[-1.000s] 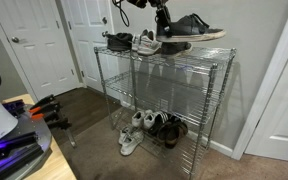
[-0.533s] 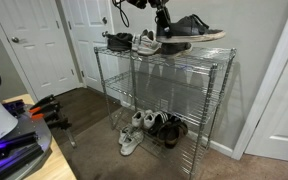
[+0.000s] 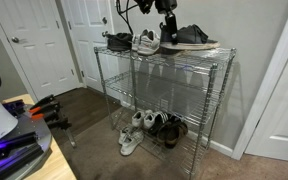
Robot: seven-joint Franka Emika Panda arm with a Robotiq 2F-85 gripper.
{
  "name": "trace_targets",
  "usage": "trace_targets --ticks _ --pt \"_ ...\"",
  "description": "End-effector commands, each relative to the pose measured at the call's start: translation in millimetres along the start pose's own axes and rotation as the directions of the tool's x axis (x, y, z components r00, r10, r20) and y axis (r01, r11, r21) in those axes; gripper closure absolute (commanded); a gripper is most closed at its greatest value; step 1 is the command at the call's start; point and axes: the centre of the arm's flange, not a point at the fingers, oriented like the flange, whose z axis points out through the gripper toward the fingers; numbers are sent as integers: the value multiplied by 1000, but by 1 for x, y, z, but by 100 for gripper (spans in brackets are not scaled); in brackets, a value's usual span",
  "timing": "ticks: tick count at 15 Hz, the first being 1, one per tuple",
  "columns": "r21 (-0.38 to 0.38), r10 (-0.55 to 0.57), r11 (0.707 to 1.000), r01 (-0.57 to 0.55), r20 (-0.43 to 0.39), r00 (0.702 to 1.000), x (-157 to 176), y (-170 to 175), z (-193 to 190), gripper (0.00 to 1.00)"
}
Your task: Pick up the dark grey sneaker from the second shelf and put it on the topmost shelf.
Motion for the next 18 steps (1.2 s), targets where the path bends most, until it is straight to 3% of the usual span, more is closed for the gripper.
trace_targets --ticks 1,9,13,18 --pt "44 -61 997 61 7 998 37 -9 -1 95" --pt "151 -204 970 189 85 975 53 -30 15 95" --pt "146 -232 965 218 84 969 55 -32 22 95" --pt "120 -178 978 173 33 983 62 -34 27 95"
